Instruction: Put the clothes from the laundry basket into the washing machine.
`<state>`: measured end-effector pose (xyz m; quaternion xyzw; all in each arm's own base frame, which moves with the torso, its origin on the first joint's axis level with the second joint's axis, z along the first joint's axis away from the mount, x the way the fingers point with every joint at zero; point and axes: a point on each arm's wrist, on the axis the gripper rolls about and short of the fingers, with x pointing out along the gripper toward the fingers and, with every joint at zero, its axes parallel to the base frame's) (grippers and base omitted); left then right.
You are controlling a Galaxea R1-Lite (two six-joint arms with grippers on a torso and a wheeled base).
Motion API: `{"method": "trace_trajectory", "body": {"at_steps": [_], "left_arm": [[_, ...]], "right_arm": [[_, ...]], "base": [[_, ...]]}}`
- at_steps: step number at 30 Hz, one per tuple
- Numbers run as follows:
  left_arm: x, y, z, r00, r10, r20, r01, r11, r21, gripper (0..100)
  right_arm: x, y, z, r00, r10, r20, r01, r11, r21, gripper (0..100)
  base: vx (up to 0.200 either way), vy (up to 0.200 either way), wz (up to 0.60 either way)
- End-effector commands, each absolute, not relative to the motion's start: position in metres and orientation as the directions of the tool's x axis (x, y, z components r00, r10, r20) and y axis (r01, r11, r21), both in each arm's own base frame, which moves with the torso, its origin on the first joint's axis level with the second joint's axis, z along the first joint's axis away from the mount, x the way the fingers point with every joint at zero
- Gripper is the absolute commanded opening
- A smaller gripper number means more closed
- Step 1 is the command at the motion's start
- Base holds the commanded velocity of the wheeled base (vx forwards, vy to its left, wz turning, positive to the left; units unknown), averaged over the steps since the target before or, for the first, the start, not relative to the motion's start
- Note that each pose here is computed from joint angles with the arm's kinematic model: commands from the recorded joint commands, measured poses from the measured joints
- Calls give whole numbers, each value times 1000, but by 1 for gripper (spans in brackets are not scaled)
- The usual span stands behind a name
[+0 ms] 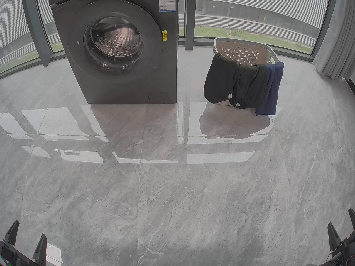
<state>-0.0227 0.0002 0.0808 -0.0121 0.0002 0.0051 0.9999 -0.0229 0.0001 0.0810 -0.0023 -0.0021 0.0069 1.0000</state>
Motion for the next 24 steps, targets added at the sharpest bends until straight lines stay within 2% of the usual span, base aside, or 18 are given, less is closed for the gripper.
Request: {"method": "trace_trajectory", "body": {"at_steps": [1,9,24], "left_arm": [[-22,0,76,1000,11,-6,-11,1000,-24,100],[-22,0,76,1000,11,-6,-11,1000,-23,100],[-22,0,76,1000,0,-5,0,1000,-9,100]], "right_arm": [[-23,0,76,1000,15,2,-15,1000,-6,100],[-23,0,76,1000,15,2,-15,1000,-6,100],[-23,0,76,1000,14,2,-14,1000,-5,100]], "base": [[0,0,0],[0,0,0],[200,0,0]]}}
